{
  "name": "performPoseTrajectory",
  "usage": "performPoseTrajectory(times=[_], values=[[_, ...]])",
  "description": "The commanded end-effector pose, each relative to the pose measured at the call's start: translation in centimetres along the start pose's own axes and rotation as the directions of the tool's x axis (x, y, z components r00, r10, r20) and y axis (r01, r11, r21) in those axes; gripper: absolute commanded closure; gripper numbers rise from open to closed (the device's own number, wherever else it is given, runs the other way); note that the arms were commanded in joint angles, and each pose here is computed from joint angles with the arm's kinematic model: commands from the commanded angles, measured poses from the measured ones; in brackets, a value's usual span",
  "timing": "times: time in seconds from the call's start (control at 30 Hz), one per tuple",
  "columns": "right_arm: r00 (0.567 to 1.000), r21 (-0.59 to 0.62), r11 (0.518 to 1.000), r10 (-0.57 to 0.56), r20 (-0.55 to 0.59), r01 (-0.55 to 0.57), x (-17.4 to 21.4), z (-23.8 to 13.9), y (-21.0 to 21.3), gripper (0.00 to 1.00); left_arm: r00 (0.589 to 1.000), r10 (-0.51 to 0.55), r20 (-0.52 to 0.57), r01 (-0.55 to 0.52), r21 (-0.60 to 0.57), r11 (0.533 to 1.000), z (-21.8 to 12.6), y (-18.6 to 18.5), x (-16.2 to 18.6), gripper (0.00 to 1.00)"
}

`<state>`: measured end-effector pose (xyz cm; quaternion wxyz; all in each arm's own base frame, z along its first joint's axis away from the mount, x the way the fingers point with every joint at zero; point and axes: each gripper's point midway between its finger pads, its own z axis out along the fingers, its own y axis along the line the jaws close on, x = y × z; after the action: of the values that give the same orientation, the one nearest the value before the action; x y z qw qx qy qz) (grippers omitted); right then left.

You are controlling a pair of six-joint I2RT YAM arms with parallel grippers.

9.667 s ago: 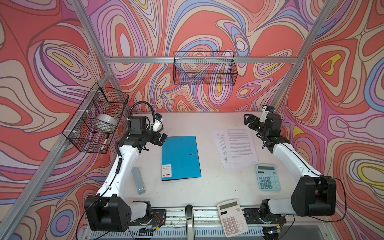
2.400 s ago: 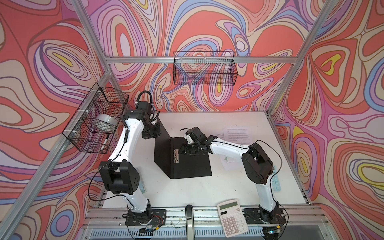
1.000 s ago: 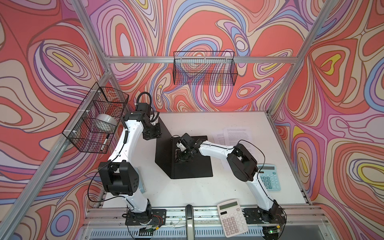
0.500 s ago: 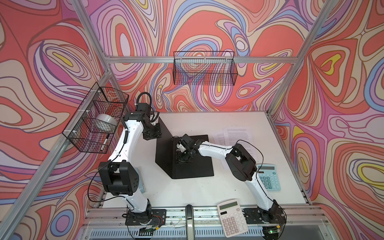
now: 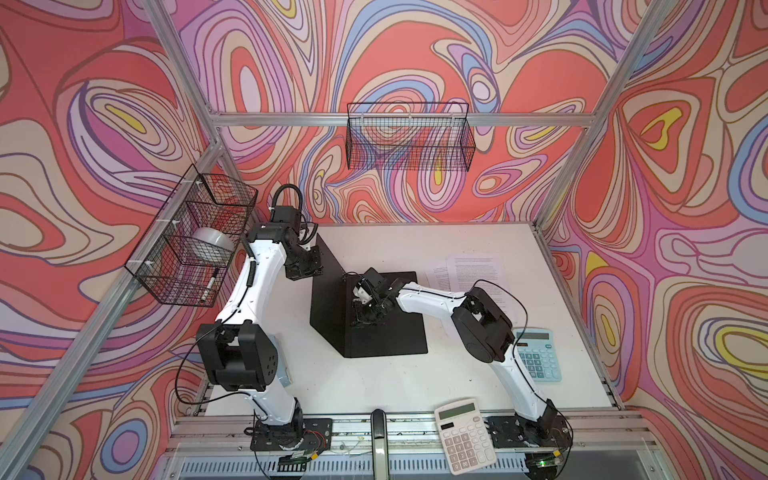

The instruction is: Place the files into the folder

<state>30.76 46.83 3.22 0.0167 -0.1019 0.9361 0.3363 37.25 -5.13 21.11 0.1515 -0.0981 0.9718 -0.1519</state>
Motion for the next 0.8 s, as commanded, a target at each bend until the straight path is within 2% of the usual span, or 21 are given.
performPoseTrajectory(times=[0.0,0.43,0.67,0.77], values=[[1.000,0.036,0.999,-0.001,0.028,0.000,-0.3,-0.9,0.0,0.79,1.000,-0.017,-0.016,0.017,0.005,1.000,-0.9,0.2,1.0,1.00],[0.998,0.058,0.998,0.016,0.060,-0.019,-0.9,-1.1,-0.9,0.83,1.000,-0.020,-0.012,0.020,0.013,1.000,-1.1,0.1,1.2,1.00],[0.998,0.086,0.996,0.029,0.049,-0.033,-0.5,-0.9,-2.0,0.99,1.000,-0.016,-0.009,0.016,0.009,1.000,-1.3,0.2,1.1,1.00],[0.998,0.097,0.994,0.042,0.039,-0.045,-0.3,-0.8,-2.7,1.00,1.000,-0.012,-0.004,0.012,0.006,1.000,-1.4,0.2,0.9,1.00]])
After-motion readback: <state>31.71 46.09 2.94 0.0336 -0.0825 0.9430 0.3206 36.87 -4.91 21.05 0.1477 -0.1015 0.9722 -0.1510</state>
